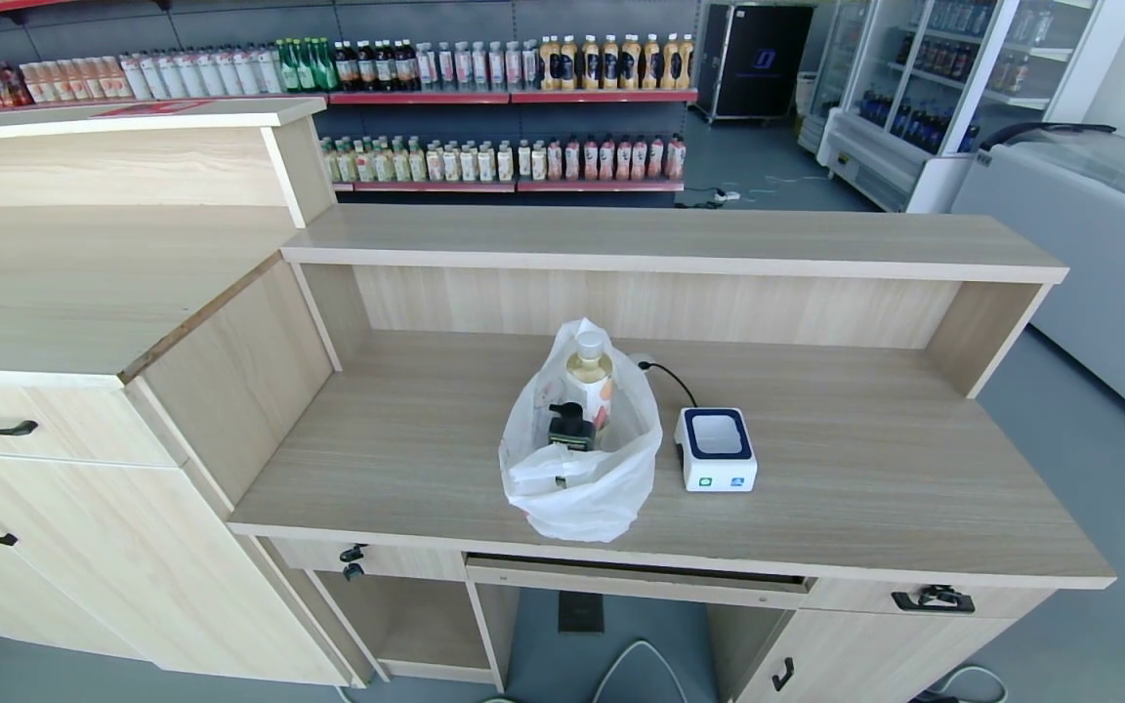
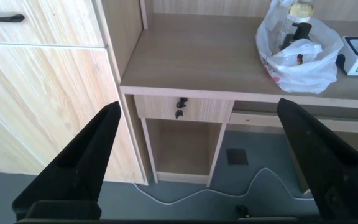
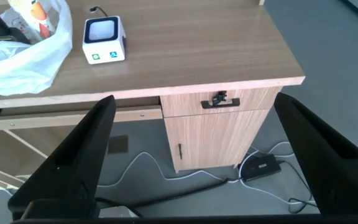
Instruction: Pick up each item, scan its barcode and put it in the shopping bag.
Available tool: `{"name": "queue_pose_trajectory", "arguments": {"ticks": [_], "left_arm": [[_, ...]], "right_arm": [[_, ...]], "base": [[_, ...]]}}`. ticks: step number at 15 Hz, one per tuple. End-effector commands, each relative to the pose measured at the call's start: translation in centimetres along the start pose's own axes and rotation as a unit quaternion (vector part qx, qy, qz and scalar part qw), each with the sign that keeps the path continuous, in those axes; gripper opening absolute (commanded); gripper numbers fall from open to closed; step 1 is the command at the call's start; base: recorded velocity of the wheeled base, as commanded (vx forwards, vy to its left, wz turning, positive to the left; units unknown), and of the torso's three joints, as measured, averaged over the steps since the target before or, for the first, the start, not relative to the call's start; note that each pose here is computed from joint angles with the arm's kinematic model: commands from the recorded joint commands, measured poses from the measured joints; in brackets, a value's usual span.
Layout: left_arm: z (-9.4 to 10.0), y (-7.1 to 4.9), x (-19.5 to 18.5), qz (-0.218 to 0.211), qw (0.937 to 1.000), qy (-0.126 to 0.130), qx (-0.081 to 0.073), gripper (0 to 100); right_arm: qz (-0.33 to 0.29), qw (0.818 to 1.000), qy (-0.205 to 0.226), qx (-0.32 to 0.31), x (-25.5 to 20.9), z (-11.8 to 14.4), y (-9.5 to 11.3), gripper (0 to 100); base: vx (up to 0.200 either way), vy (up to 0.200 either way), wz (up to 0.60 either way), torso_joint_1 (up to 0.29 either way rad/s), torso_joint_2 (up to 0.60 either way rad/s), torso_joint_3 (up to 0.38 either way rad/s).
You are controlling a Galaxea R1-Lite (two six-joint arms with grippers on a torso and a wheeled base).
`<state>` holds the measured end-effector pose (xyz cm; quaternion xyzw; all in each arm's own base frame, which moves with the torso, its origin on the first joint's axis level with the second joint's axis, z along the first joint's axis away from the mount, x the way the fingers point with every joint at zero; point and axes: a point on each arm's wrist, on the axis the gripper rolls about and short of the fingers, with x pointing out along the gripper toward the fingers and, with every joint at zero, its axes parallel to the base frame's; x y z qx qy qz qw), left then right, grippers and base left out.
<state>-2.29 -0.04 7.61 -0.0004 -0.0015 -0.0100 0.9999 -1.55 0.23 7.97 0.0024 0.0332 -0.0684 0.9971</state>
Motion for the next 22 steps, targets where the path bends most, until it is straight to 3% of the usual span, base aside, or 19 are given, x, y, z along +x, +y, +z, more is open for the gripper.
{"name": "queue_pose_trajectory", "arguments": {"ticks": [1,10,14,22], "left_arm": [[0.00,0.00,0.01,0.000,1.0000,0.001,0.000,100],[0.00,0.00,0.01,0.000,1.0000,0.001,0.000,100],[0.00,0.00,0.01,0.000,1.0000,0.001,0.000,100],[0.00,0.00,0.00,0.000,1.0000,0.000,0.000,100]], "right_arm": [[0.000,1.000,0.003,0.000,0.05,0.01,0.00,100],[0.045,0.999,0.003,-0.004,0.04,-0.02,-0.21,100],[0.060,0.997,-0.044,-0.001,-0.68,-0.25,-0.34,100],[0.059,0.997,-0.044,-0.001,-0.68,-0.25,-0.34,100]], "base": [[0.000,0.000,0.00,0.000,0.00,0.000],[0.000,0.000,0.00,0.000,0.00,0.000],[0.000,0.000,0.00,0.000,0.00,0.000],[0.000,0.000,0.00,0.000,0.00,0.000]]}}
